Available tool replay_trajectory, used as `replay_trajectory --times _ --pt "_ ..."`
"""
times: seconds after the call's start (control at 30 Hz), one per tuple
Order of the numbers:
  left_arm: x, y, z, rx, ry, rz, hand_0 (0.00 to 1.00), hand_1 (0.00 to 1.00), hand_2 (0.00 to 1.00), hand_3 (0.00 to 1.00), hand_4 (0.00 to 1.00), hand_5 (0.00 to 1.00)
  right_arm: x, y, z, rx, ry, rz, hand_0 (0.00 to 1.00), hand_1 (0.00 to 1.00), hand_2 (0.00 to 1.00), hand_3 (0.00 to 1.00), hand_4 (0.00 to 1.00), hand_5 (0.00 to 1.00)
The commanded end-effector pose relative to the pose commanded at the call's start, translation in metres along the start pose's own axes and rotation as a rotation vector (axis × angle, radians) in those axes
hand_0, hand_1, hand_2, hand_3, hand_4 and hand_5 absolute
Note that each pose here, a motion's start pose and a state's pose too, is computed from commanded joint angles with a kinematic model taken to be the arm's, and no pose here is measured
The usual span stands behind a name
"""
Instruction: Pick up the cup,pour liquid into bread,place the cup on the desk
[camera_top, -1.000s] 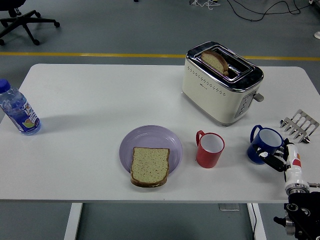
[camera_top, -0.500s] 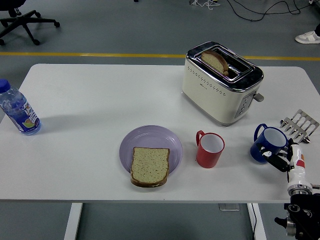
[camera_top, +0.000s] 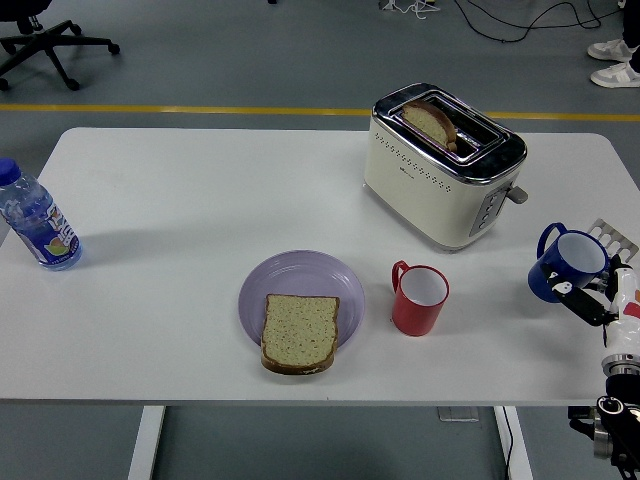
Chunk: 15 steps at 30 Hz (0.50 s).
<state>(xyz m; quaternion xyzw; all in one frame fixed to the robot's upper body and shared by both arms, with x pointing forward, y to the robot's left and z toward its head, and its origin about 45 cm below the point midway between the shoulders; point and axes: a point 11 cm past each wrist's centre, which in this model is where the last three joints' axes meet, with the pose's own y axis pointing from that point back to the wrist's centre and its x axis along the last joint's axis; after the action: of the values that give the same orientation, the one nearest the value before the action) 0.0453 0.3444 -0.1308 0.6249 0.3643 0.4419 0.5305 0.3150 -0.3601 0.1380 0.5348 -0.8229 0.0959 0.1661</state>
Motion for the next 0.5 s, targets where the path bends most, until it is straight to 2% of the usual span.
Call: replay_trajectory --times 0.07,0.1,0.27,0.3,0.47,0.5 --pt "0.0 0.0 0.0 -0.001 0.001 0.0 0.678 0.74 0.753 0.647 0.408 0.998 0.003 -0.002 -0.006 0.022 0.009 0.003 0.317 0.333 0.502 0.53 0.81 0.078" --pt "0.0 0.0 0.0 -0.001 0.002 0.0 0.677 0.74 0.753 0.647 0.408 0.998 0.004 -0.002 -0.008 0.028 0.012 0.003 0.261 0.276 0.473 0.521 0.799 0.068" --pt "0.0 0.0 0.001 -0.003 0.003 0.0 0.677 0.74 0.753 0.647 0.408 0.998 0.008 -0.005 -0.023 0.061 0.04 -0.008 0.261 0.276 0.473 0.521 0.799 0.068" --pt "0.0 0.0 0.001 -0.003 0.003 0.0 0.677 0.74 0.753 0.646 0.407 0.998 0.009 -0.005 -0.026 0.065 0.045 -0.012 0.204 0.187 0.411 0.508 0.797 0.075" --pt "0.0 0.0 0.002 -0.006 0.008 0.0 0.677 0.74 0.753 0.646 0.407 0.998 0.011 -0.005 -0.049 0.107 0.062 -0.034 0.204 0.187 0.411 0.508 0.797 0.075" --pt "0.0 0.0 0.002 -0.007 0.008 0.001 0.677 0.74 0.753 0.646 0.409 0.998 0.011 -0.004 -0.056 0.119 0.063 -0.046 0.151 0.137 0.352 0.481 0.766 0.069"
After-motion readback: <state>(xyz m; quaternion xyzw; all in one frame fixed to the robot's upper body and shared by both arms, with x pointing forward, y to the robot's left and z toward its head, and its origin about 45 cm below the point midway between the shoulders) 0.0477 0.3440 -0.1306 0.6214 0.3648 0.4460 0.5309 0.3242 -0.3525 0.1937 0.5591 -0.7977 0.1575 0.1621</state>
